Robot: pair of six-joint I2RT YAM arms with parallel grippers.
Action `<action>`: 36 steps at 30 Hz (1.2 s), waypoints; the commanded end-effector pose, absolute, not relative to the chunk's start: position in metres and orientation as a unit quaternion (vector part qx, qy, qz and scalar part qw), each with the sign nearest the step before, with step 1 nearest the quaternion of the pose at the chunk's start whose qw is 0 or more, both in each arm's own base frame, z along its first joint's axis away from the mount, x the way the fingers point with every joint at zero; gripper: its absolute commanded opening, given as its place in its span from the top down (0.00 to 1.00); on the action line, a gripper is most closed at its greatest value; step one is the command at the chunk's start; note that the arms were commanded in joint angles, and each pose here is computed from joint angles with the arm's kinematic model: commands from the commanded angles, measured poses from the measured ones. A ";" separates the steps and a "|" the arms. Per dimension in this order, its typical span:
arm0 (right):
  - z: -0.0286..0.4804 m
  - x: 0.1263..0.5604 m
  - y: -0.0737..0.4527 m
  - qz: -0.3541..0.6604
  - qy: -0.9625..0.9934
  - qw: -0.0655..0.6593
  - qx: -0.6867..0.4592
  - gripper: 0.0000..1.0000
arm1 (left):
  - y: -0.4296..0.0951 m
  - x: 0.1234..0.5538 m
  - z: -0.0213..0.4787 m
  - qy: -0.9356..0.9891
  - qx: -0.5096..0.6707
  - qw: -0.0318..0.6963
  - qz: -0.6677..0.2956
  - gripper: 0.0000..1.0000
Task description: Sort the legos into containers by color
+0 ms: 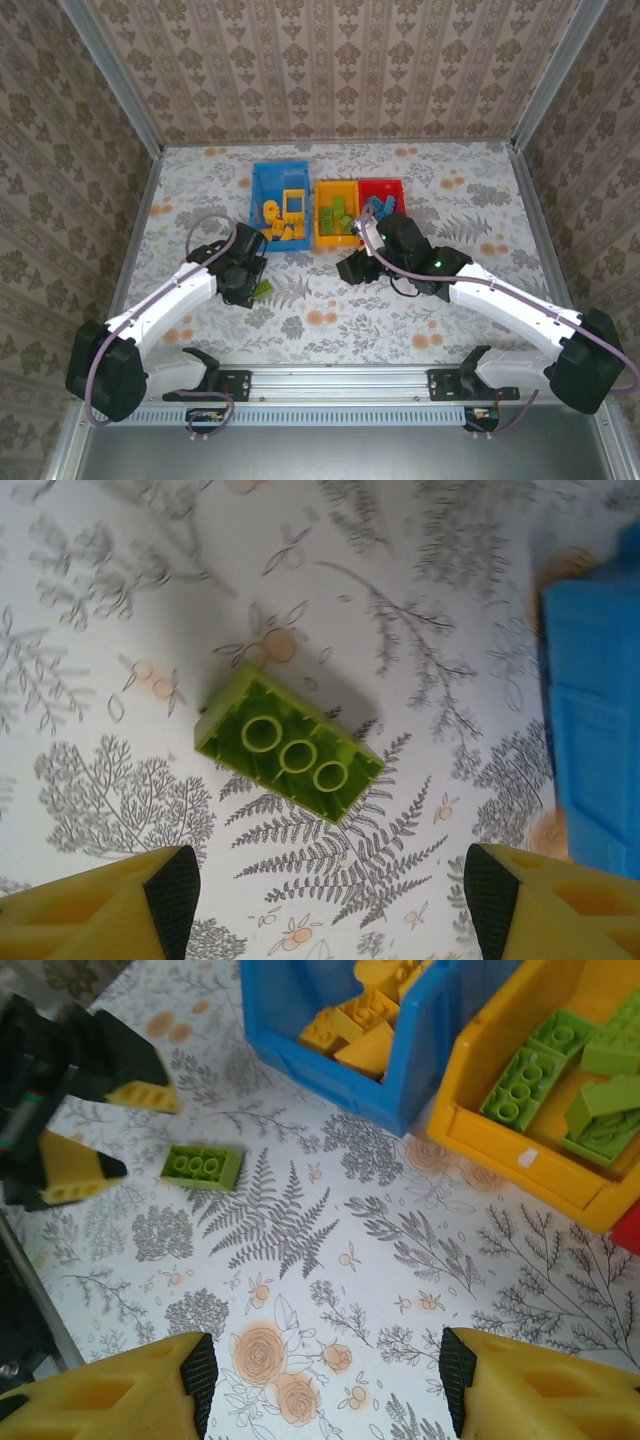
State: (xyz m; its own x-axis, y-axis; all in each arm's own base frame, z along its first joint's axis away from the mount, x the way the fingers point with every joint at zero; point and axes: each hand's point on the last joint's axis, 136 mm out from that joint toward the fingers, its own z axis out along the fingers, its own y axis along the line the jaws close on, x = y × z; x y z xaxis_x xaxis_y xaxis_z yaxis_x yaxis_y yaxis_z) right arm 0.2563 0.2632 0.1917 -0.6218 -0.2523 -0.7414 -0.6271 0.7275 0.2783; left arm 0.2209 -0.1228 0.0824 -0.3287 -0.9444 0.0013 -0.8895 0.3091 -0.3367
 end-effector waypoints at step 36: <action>0.208 0.280 0.235 0.258 0.861 0.389 -0.201 0.34 | -0.091 0.257 0.121 0.838 -0.492 0.228 -0.056 0.83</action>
